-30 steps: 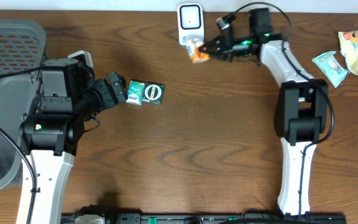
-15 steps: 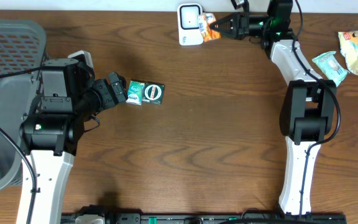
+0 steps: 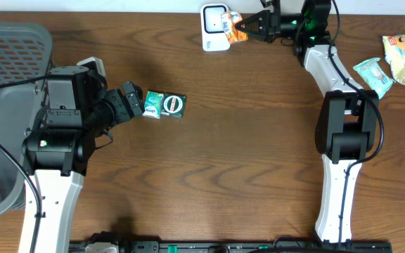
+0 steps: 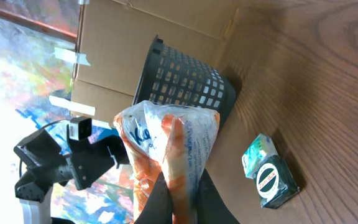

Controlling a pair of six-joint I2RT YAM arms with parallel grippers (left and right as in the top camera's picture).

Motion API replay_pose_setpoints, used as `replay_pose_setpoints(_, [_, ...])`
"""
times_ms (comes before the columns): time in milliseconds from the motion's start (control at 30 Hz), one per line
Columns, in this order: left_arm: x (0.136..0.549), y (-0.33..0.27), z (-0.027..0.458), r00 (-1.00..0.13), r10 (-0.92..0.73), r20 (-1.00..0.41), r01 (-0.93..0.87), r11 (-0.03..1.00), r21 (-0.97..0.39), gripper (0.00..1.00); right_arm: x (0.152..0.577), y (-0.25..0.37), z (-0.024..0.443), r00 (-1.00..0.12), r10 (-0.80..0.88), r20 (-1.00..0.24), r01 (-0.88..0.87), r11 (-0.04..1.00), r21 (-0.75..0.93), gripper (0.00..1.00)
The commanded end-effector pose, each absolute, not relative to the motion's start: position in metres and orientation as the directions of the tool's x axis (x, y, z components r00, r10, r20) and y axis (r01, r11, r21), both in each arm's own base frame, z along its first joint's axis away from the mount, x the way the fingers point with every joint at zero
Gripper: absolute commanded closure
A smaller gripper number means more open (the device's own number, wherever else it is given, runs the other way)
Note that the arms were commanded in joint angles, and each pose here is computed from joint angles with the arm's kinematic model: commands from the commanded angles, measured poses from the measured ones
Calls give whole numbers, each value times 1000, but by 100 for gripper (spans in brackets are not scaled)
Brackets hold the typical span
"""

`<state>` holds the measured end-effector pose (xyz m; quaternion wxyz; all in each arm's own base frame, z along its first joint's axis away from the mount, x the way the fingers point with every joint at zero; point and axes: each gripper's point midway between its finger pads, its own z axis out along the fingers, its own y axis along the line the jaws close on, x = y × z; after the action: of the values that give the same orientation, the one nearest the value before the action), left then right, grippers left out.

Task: Scan the item barcode
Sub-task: 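Lift the orange pack up to the white scanner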

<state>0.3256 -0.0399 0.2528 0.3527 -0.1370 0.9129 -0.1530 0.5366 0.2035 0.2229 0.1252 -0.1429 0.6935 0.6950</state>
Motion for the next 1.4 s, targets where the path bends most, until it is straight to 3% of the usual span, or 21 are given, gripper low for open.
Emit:
replay_pose_setpoints(0, [327,-38,259,-703,-346,-621,-131,922,-364,2,535,207,234,-922,-28,-386,-386,-10,923,99])
replay_pose_setpoints(133, [327,-38,259,-703,-346,-621,-131,922,-364,2,536,209,234,-922,-21,-387,-387,-6,922,99])
replay_pose_setpoints(467, [327,-38,259,-703,-346,-621,-131,922,-364,2,514,261,233,-848,-98,-521,-518,-56,854,99])
replay_pose_setpoints(633, [327,-38,259,-703,-346,-621,-131,922,-364,2,517,288,232,-852,-63,-519,-518,-27,855,98])
replay_pose_setpoints(800, [327,-38,259,-703,-346,-621,-131,922,-364,2,545,298,230,-864,85,-496,-491,73,868,98])
replay_pose_setpoints(933, [327,-38,259,-703,-346,-621,-131,922,-364,2,567,292,226,-804,175,-569,-546,163,822,98])
replay_pose_setpoints(1367, [327,-38,259,-703,-346,-621,-131,922,-364,2,591,222,171,-801,190,-568,-423,491,761,99])
